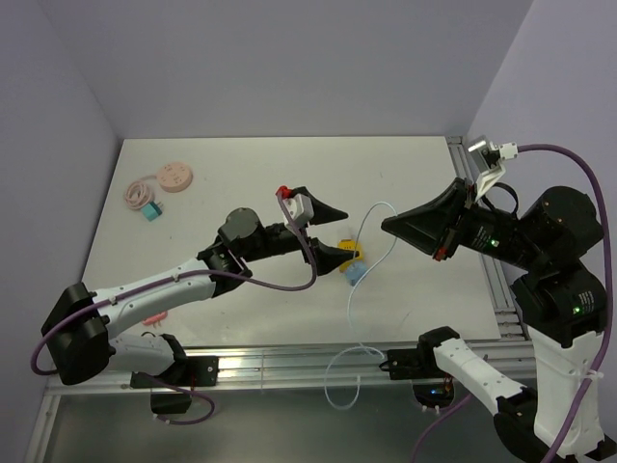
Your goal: Insert the plug
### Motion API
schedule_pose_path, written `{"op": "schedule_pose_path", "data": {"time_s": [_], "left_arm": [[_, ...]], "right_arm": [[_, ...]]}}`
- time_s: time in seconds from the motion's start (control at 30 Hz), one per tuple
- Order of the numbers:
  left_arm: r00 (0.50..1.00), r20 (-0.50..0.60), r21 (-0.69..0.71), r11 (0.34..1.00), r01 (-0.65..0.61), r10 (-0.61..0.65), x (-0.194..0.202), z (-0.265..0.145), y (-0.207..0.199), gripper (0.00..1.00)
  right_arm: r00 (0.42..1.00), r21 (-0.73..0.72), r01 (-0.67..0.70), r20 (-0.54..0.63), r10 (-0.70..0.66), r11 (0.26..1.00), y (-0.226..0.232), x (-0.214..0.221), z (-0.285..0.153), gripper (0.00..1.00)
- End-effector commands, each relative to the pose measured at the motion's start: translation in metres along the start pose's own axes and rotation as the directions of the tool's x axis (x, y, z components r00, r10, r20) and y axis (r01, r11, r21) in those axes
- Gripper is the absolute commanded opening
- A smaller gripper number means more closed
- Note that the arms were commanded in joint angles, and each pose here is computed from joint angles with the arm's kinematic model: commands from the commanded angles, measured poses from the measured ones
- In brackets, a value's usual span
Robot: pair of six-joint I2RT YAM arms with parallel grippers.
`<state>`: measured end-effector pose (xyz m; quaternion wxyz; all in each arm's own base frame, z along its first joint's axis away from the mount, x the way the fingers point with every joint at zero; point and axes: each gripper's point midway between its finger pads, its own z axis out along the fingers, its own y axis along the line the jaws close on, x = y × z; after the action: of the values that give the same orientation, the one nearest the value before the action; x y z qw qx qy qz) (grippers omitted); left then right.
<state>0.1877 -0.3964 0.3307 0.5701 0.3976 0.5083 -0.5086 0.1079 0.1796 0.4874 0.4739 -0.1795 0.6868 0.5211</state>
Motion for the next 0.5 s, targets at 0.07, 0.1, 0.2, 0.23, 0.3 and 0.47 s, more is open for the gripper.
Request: {"op": "schedule_pose_path", "data": {"time_s": [0.07, 0.1, 0.2, 0.23, 0.3, 0.47], "left_arm": [[0.997, 0.071, 0.084, 0.996, -0.001, -0.005, -0.009, 0.001, -0.021, 0.98], [0.997, 0.070, 0.075, 0.997, 0.008, -0.013, -0.007, 0.001, -0.021, 0.98], [0.996, 0.083, 0.052, 0.998, 0.026, -0.030, -0.011, 0.002, -0.023, 0.99], [0.996, 0.086, 0.054, 0.998, 0.028, -0.033, -0.013, 0.002, -0.024, 0.99], [0.995, 0.094, 0.056, 0.998, 0.029, -0.034, -0.017, 0.002, -0.026, 1.00], [0.994, 0.104, 0.030, 0.999, 0.024, -0.027, -0.030, 0.008, -0.025, 0.99]], "right_arm": [[0.998, -0.066, 0.049, 0.046, -0.046, 0.997, 0.021, -0.018, -0.001, 0.00], [0.998, -0.065, 0.050, 0.044, -0.047, 0.997, 0.020, -0.018, -0.001, 0.00], [0.998, -0.048, 0.051, 0.041, -0.049, 0.998, 0.016, -0.016, -0.001, 0.00], [0.998, -0.043, 0.051, 0.039, -0.050, 0.998, 0.014, -0.015, 0.000, 0.00], [0.998, -0.039, 0.048, 0.032, -0.047, 0.998, 0.012, -0.013, 0.000, 0.00], [0.999, -0.068, 0.032, 0.011, -0.031, 0.997, 0.012, -0.007, 0.002, 0.00]]}}
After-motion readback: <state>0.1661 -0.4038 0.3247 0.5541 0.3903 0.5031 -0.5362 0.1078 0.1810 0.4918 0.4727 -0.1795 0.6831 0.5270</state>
